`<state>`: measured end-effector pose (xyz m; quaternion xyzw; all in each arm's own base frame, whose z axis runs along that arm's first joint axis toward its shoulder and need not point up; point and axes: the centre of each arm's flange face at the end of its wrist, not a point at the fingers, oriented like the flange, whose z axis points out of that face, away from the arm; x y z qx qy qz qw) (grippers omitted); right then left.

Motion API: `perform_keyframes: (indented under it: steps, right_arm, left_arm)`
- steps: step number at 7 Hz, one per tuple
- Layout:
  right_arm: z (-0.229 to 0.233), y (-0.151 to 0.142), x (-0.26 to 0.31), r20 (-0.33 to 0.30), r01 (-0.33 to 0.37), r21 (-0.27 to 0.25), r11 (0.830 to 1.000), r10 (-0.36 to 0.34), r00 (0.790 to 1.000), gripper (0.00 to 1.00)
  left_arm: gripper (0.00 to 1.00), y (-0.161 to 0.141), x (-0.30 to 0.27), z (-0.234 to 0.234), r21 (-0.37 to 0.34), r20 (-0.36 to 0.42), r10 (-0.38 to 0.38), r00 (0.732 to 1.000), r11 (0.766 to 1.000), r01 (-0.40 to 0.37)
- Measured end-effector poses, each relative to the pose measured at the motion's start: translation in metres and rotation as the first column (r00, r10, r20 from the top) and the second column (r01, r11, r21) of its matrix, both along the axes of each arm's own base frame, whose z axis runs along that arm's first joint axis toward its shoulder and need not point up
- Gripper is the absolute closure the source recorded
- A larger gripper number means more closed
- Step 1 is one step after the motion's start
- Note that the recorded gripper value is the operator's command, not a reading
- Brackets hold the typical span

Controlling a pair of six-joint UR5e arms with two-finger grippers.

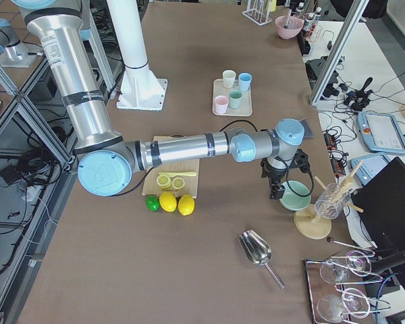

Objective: Place all cups on tray

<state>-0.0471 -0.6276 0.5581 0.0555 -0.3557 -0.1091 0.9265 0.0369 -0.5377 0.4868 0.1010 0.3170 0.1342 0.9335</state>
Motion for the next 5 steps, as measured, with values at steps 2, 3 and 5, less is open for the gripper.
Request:
perform_keyframes:
  steps: [2, 3, 5]
  right_arm:
    - [0.003, 0.006, 0.0, 0.026, -0.004, -0.02, 1.0, 0.004, 1.0, 0.0]
    - [0.006, 0.011, 0.0, 0.042, -0.002, -0.03, 1.0, 0.004, 0.999, 0.0]
    - [0.009, 0.019, 0.001, 0.049, 0.002, -0.026, 1.0, 0.0, 0.999, 0.0]
  left_arm:
    - [0.02, 0.002, 0.0, -0.005, 0.027, -0.005, 0.006, 1.0, 1.0, -0.006]
    - [0.02, 0.002, 0.001, -0.006, 0.033, -0.02, 0.011, 1.0, 0.999, -0.011]
    - [0.02, 0.003, 0.009, 0.003, -0.007, -0.109, 0.038, 0.993, 0.999, -0.039]
